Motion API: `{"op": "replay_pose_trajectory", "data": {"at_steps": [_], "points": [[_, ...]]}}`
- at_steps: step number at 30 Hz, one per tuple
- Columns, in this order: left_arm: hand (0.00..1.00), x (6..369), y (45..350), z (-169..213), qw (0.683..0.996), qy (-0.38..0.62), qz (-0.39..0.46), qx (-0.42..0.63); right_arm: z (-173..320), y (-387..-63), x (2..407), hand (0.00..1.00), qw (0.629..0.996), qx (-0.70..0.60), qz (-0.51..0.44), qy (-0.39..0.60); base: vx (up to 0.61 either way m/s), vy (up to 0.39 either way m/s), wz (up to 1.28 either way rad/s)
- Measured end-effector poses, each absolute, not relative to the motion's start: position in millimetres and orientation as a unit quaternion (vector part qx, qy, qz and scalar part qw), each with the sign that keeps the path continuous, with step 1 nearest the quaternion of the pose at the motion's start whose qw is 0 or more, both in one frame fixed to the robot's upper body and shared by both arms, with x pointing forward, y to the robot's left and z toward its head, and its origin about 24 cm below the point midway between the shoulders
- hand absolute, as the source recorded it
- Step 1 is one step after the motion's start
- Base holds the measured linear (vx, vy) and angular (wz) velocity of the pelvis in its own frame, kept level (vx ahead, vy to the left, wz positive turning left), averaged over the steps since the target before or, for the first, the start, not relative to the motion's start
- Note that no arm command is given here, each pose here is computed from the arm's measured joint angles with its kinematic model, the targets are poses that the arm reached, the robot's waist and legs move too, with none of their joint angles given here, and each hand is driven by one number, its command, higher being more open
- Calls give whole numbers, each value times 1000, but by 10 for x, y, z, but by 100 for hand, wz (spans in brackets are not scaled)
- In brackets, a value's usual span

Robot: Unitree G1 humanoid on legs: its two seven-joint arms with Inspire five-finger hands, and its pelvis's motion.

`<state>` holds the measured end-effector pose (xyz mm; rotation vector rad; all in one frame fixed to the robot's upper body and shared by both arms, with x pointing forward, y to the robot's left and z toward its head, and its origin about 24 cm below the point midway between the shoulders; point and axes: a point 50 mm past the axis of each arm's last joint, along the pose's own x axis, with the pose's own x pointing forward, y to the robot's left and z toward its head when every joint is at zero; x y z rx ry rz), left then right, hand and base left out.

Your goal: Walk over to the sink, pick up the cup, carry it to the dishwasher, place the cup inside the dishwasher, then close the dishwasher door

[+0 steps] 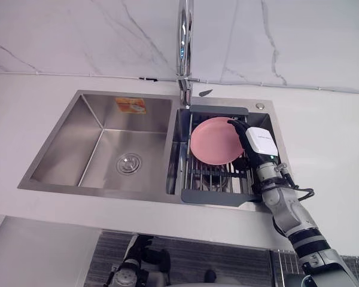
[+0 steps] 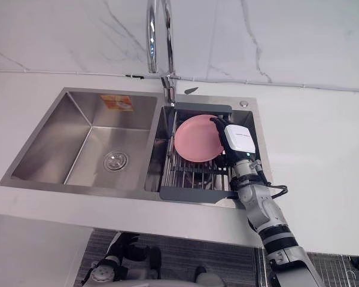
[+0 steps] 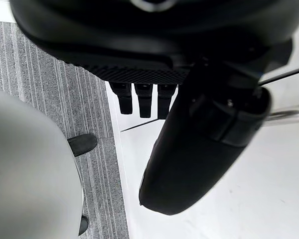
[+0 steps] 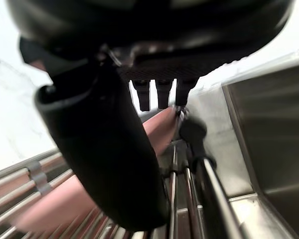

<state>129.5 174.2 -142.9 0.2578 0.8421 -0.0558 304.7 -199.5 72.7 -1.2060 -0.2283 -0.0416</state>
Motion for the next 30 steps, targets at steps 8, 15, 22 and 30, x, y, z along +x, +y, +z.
{"op": "replay_pose_trajectory", "data": {"at_steps": [8,15,22,30], "points": [[90,1353,1755,-1409,908,400,-14,121,827,-1995,3161,30,815,-565,-39,-121,-37,-7,0],[90,1380,1804,-1398,910,400,17,111,1026,-2029,3249,30,813,-559,-77,-145,-27,-1,5],[90,1388,1824,-1392,910,399,20,114,1052,-2011,3213,30,823,-540,-78,-155,0,0,0],[90,1387,1860,-1392,908,403,31,113,1038,-2028,2973,30,851,-491,-91,-161,0,0,-1]]}}
